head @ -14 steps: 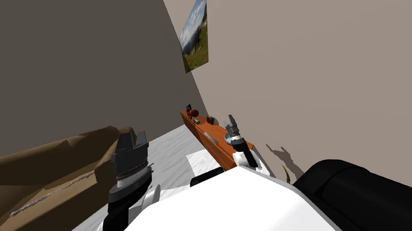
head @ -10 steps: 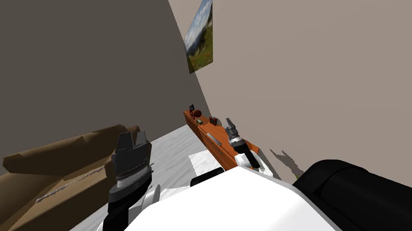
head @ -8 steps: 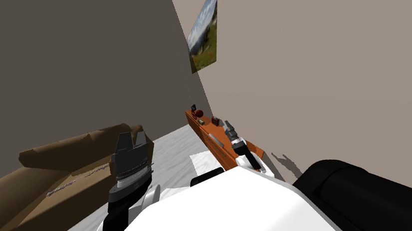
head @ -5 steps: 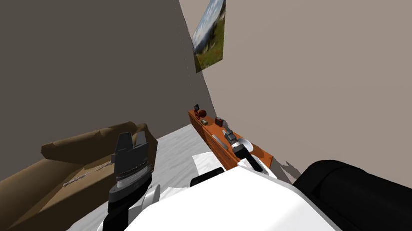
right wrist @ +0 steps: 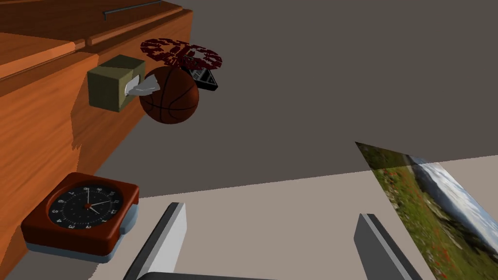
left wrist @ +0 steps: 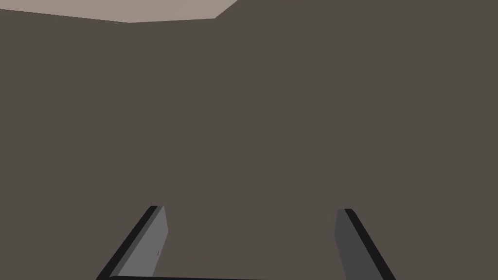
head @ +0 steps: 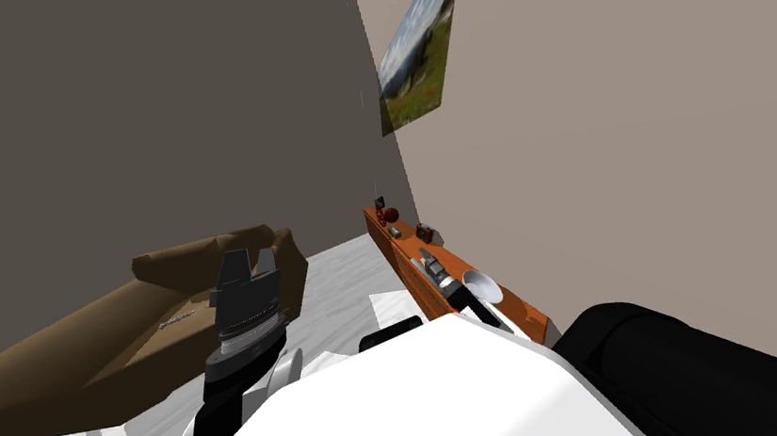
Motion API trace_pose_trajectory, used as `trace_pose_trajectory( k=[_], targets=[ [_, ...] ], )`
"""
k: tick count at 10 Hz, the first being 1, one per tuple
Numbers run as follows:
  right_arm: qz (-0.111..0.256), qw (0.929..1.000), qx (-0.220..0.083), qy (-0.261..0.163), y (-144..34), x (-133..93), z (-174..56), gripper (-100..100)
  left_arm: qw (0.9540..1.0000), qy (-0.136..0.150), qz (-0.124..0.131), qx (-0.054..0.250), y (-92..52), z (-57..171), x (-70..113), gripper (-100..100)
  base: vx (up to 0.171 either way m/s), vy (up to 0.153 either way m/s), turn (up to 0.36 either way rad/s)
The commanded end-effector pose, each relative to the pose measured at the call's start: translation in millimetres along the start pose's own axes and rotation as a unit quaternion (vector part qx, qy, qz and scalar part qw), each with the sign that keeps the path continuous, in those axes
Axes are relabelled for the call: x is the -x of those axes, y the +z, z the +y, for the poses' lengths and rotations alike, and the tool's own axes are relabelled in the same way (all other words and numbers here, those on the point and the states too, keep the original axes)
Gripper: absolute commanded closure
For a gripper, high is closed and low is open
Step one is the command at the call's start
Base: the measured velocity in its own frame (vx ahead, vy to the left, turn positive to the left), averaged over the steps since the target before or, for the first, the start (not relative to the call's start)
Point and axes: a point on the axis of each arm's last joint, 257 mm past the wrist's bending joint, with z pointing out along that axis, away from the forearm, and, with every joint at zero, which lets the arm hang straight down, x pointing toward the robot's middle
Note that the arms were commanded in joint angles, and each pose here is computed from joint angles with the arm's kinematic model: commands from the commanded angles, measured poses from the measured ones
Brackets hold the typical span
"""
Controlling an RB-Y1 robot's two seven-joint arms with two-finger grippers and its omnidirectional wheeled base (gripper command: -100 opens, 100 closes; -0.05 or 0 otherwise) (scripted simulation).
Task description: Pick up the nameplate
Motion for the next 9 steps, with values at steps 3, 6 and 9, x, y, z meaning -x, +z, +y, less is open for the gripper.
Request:
trace_pose_trajectory(
  k=[3, 6, 9],
  targets=[
    [0.041, 0.9952, -0.087, -0.018, -31.3, -18, -63, -100, 1.0, 0.0, 0.0, 0.0, 0.0, 0, 0.0, 0, 0.115, 0.053, 0.162],
    [0.077, 0.9839, -0.156, -0.041, -63.9, -31, -111, -100, 1.0, 0.0, 0.0, 0.0, 0.0, 0, 0.0, 0, 0.127, 0.033, 0.166],
    [0.097, 0.9751, -0.191, -0.056, -83.9, -35, -136, -100, 1.0, 0.0, 0.0, 0.0, 0.0, 0, 0.0, 0, 0.113, 0.022, 0.113]
  ],
)
